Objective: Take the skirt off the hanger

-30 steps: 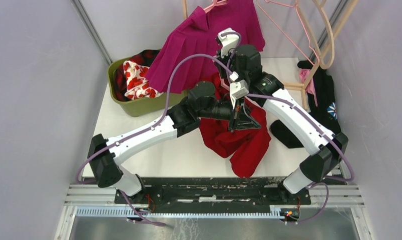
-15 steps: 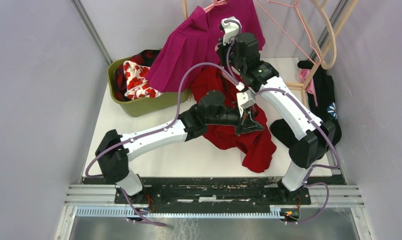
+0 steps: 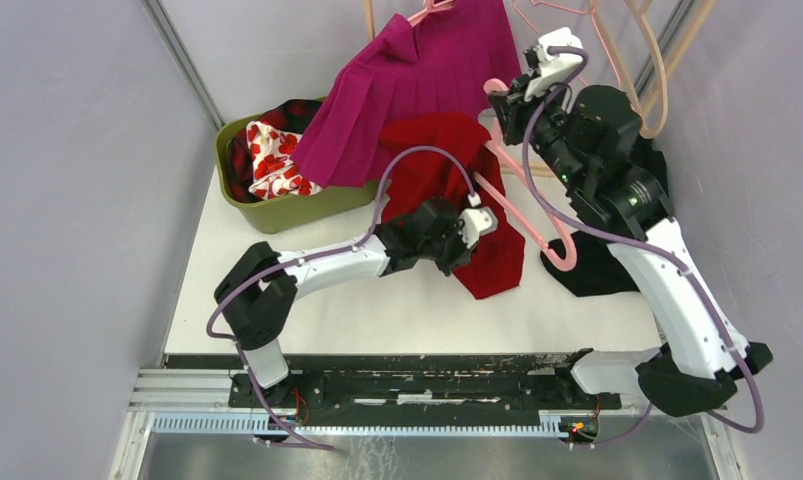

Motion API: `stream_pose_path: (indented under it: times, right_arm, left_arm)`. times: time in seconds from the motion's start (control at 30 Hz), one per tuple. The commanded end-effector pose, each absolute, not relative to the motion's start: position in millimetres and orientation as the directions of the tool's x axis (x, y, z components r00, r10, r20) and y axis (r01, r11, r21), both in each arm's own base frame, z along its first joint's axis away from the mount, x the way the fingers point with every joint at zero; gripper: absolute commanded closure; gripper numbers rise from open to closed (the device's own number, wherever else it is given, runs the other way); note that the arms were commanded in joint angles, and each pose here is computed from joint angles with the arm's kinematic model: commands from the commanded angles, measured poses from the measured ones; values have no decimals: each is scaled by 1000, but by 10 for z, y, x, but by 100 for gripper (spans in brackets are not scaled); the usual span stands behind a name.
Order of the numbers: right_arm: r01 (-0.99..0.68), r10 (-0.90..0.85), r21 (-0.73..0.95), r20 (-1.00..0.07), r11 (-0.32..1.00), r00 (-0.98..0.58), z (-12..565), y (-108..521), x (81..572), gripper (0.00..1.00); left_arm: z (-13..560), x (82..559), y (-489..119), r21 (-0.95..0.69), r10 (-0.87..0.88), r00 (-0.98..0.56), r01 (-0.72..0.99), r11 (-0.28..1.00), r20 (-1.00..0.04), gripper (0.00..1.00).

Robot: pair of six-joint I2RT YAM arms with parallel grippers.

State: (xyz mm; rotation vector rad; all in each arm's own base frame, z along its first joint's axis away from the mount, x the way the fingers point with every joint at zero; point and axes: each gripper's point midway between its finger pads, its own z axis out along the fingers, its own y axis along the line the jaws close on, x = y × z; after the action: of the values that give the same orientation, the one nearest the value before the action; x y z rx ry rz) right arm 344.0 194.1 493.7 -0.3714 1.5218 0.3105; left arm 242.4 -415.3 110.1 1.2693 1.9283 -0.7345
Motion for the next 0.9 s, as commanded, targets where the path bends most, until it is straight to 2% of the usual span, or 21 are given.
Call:
stream_pose_path:
  times: [0.0,0.17,0.4,0.6,0.73,0.87]
  right_arm:
    - [-339,16,-56,-979,939,206,5446,1641,3282,99]
    - [-336,-18,-68,-988,940,150,5185,1526,3129,99]
    - [-336,-72,-77,-997,939,27,4771,1365,2897,99]
    - [-269,-111,-105,-994,958,-9,4678,1113,2750,99]
    - [-249,-125,-114,-992,962,-25,4613,1074,2759,99]
    - [-260,-118,-107,-993,960,-26,4606,1124,2796,99]
  left_arm:
    - [2007,3004,-3840,187,530,-102,866,464,-842,97]
    - [3203,3509,-3477,385,499,63,721,576,-864,97]
    - [4875,3713,-2932,560,478,292,413,718,-829,97]
    - [5919,3673,-2245,553,464,396,146,820,-792,97]
    - [6293,3846,-1546,483,453,393,-26,875,-800,97]
    - [6440,4026,-868,333,330,403,-65,941,-854,97]
